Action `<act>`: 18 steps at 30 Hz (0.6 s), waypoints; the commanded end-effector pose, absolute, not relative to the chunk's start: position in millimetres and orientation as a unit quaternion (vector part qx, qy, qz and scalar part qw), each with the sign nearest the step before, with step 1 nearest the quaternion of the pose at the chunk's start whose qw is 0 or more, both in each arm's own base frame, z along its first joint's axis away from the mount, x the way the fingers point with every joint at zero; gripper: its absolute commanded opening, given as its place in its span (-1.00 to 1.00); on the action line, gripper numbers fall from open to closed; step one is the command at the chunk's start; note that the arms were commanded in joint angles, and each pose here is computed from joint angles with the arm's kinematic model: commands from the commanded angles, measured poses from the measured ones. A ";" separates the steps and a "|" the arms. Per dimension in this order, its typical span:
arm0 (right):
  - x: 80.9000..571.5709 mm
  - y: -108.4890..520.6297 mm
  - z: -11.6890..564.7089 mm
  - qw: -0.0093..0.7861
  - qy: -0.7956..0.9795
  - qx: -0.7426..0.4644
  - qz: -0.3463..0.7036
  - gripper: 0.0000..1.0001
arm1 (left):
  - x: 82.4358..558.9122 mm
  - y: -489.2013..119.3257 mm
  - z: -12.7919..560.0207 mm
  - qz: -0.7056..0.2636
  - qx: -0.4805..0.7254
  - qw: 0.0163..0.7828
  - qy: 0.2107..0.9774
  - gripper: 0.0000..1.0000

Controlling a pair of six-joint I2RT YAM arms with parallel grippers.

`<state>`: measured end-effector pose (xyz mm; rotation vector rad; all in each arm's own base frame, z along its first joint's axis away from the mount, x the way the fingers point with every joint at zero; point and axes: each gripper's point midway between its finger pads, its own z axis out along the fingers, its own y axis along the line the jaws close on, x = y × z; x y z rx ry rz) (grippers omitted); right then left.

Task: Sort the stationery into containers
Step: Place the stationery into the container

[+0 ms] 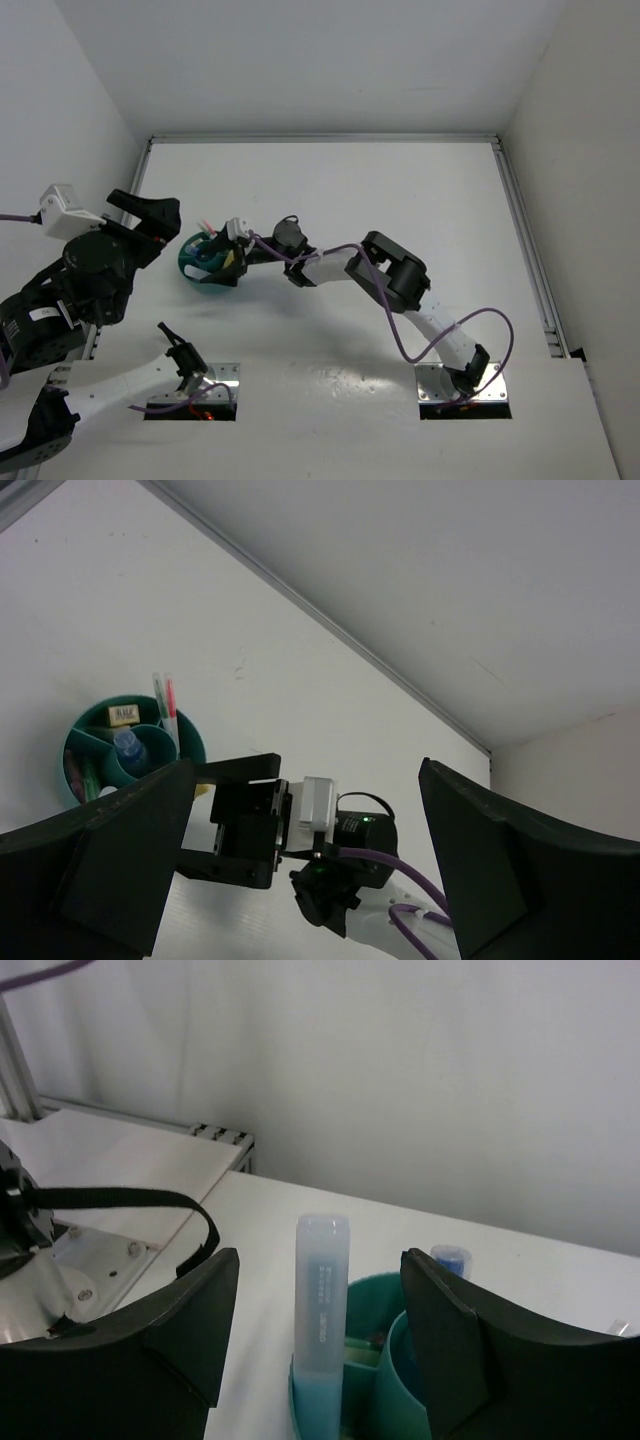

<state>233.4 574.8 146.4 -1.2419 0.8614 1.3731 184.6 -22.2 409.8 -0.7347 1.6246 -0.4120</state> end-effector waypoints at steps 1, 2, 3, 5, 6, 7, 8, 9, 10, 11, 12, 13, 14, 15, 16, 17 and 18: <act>223.2 561.9 213.4 0.566 0.293 -0.515 0.573 0.32 | 185.7 -24.2 422.2 -0.193 -0.315 0.618 0.694 0.99; 227.5 558.2 214.4 0.568 0.297 -0.517 0.568 0.32 | 185.7 -24.2 422.2 -0.193 -0.315 0.618 0.694 0.99; 225.5 555.2 211.9 0.562 0.305 -0.518 0.568 0.32 | 186.0 -26.3 423.6 -0.199 -0.314 0.617 0.693 0.99; 229.2 546.9 227.9 0.561 0.321 -0.517 0.562 0.18 | 186.5 -26.4 425.4 -0.197 -0.309 0.621 0.693 0.99; 239.6 540.2 226.6 0.560 0.346 -0.513 0.551 -0.39 | 187.0 -26.7 427.2 -0.198 -0.307 0.623 0.692 0.96; 256.6 533.2 232.0 0.570 0.365 -0.512 0.529 -0.94 | 188.6 -28.3 423.6 -0.188 -0.300 0.621 0.699 0.91; 266.1 524.6 253.4 0.583 0.383 -0.509 0.504 -1.00 | 190.0 -27.8 420.5 -0.176 -0.299 0.621 0.703 0.77; 292.3 523.3 228.5 0.543 0.495 -0.511 0.446 -1.00 | 192.4 -30.7 411.8 -0.159 -0.293 0.613 0.716 0.62; 321.9 515.0 222.0 0.557 0.519 -0.540 0.358 -1.00 | 194.7 -28.9 405.5 -0.142 -0.298 0.612 0.719 0.41; 333.6 508.3 223.9 0.542 0.551 -0.550 0.317 -1.00 | 197.0 -30.1 396.6 -0.128 -0.299 0.607 0.725 -0.10; 350.2 495.5 208.0 0.480 0.617 -0.564 0.267 -1.00 | 198.2 -31.7 391.4 -0.126 -0.300 0.604 0.728 -0.43; 360.2 487.6 200.5 0.455 0.647 -0.568 0.229 -1.00 | 200.0 -31.9 386.3 -0.123 -0.309 0.602 0.726 -0.71; 393.0 476.7 247.0 0.490 0.656 -0.547 0.176 -1.00 | 203.9 -36.5 372.3 -0.109 -0.306 0.595 0.735 -0.90; 386.3 451.4 187.3 0.385 0.708 -0.576 0.138 -0.66 | 205.1 -38.1 364.9 -0.103 -0.305 0.592 0.739 -1.00; 390.4 437.4 186.8 0.367 0.716 -0.582 0.116 -0.16 | 207.0 -40.7 360.2 -0.106 -0.312 0.589 0.738 -1.00; 395.8 421.1 196.7 0.360 0.713 -0.592 0.102 0.21 | 208.5 -42.5 348.7 -0.097 -0.310 0.584 0.744 -1.00; 389.1 408.1 180.8 0.325 0.722 -0.603 0.099 0.44 | 210.5 -44.8 342.8 -0.088 -0.306 0.581 0.749 -1.00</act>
